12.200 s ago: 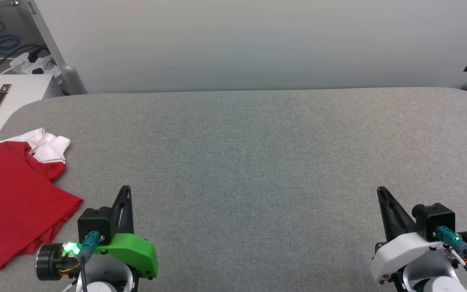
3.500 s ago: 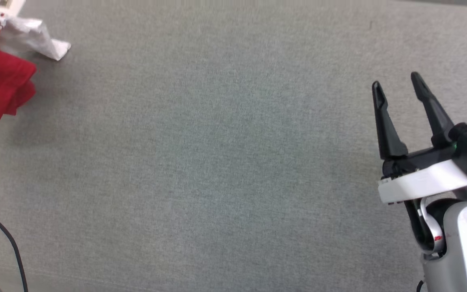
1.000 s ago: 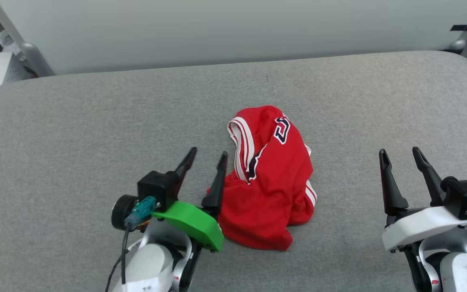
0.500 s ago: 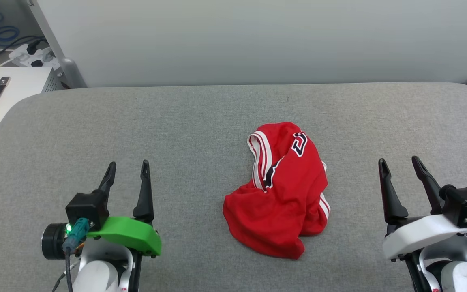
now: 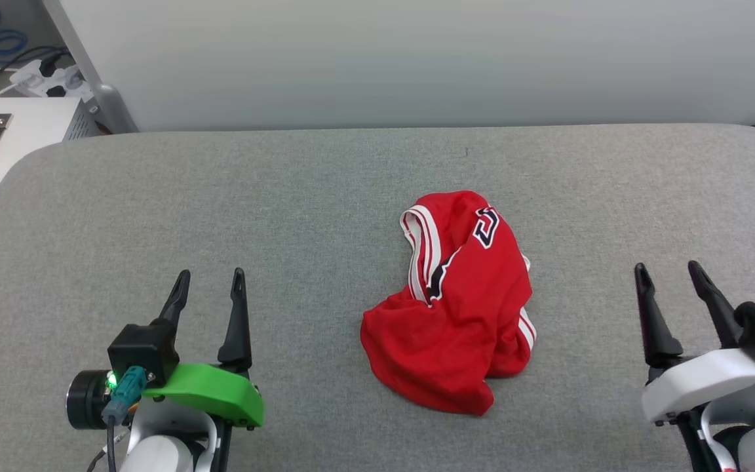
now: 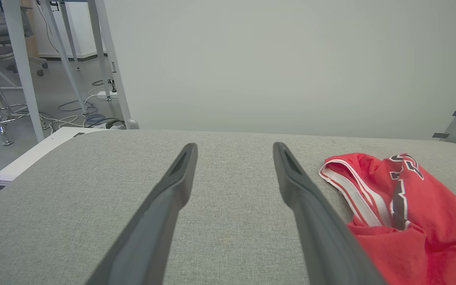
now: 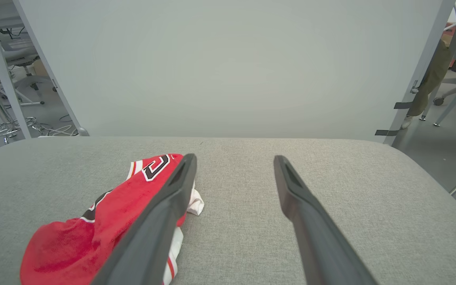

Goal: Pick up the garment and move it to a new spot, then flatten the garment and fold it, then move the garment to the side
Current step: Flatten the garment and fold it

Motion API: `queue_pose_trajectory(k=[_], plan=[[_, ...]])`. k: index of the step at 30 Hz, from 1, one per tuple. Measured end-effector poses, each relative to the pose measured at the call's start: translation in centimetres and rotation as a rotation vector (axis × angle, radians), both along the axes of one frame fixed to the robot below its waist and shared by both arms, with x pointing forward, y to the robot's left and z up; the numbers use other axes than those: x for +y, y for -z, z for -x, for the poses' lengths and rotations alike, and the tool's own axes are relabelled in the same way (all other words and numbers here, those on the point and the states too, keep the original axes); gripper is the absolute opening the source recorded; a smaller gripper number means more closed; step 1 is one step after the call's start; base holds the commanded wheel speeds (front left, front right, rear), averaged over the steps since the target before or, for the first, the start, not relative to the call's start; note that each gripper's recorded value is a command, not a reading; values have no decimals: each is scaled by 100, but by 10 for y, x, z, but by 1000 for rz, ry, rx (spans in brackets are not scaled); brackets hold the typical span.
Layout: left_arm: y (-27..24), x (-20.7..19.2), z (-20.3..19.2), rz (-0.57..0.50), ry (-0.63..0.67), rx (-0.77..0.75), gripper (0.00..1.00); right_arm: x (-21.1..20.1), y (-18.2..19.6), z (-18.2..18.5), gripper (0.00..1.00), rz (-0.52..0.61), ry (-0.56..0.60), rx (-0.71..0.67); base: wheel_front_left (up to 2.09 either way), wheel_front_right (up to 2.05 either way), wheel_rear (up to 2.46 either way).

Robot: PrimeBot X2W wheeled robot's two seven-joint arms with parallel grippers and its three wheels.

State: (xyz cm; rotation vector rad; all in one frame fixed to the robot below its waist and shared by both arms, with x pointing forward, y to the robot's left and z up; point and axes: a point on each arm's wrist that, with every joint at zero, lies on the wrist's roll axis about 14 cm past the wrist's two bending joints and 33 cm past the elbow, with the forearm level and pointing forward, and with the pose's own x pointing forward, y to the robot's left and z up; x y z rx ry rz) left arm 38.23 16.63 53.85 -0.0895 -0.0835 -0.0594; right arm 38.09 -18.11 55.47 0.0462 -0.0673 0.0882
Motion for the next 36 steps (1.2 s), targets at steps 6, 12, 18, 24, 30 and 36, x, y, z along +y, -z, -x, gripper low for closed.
queue_pose_trajectory(k=[6, 12, 18, 24, 30, 36], plan=[[6, -5, -7, 15, 6, 14, 100, -39, 22, -22, 100, -16, 74, 111, 0, 0, 0], [11, -5, -18, 31, -10, 13, 100, -50, 38, -58, 100, -10, 52, 223, 0, 0, 0], [16, -3, -31, 38, -23, 9, 100, -14, 55, -98, 100, 11, -97, 357, 0, 0, 0], [25, 3, -37, 46, -52, 20, 100, 44, 87, -119, 100, 81, -304, 534, 0, 0, 0], [37, 9, -40, 53, -83, 43, 100, 89, 124, -124, 100, 158, -463, 668, 0, 0, 0], [52, 17, -42, 44, -112, 76, 100, 103, 177, -107, 100, 228, -559, 894, 0, 0, 0]])
